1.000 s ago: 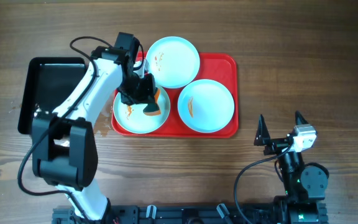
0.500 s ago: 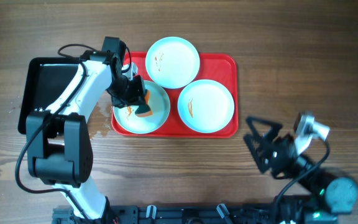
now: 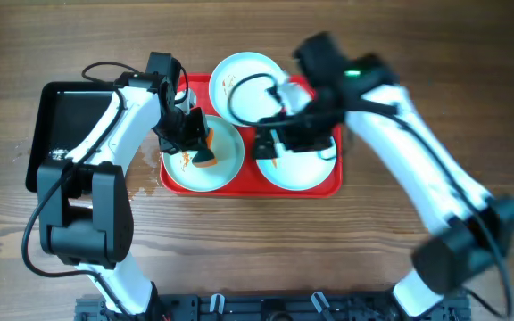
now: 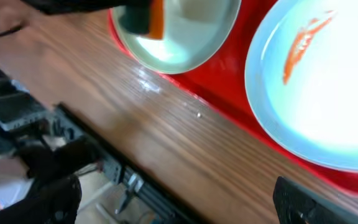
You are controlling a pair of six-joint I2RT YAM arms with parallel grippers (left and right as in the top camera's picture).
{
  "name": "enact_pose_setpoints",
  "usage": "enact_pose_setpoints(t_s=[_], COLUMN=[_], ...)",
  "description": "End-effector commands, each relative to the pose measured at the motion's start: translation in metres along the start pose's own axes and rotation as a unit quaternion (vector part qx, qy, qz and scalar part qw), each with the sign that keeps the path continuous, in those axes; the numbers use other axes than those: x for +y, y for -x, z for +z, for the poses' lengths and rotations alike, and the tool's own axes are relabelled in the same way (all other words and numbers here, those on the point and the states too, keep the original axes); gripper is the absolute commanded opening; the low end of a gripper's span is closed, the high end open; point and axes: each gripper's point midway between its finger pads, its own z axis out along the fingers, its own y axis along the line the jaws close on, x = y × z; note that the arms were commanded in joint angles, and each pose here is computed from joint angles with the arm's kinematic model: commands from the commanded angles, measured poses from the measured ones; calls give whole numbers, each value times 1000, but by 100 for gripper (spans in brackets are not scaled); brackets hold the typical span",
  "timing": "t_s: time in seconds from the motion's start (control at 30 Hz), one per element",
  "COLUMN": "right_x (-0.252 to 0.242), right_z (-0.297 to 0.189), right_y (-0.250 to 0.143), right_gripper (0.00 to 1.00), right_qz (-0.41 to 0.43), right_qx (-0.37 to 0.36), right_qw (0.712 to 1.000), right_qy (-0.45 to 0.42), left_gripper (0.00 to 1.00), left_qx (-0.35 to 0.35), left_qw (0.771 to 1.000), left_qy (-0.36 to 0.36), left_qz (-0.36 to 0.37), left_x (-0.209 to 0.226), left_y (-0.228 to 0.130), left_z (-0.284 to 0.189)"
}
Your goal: Clean dirty plates on tray and stack at the side
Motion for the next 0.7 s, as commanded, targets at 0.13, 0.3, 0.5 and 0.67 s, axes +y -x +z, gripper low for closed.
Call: enact_pose_setpoints(t_s=[0.13,0.3,0.5,0.67], right_x=[38,-16,-34,-41], right_z=[25,43,89,124], right_y=[50,91,100,96], right_gripper=[69,38,22,23], right_qz=[-62,53,91,75], right_qx=[-43,-125,-100,-74], right_qw=[990,990,990,993], right_qy=[120,-37,-34,-52], left_gripper=[4,4,4,4], left_qx=[4,-1,-4,-7], left_qw=[1000,1000,1000,1000], left_qy=[4,24,23,22], left_qz=[-2,-3,-1,1], left_x=[2,9,8,7], left_y=[-1,0,2,3], left_z=[2,2,2,3])
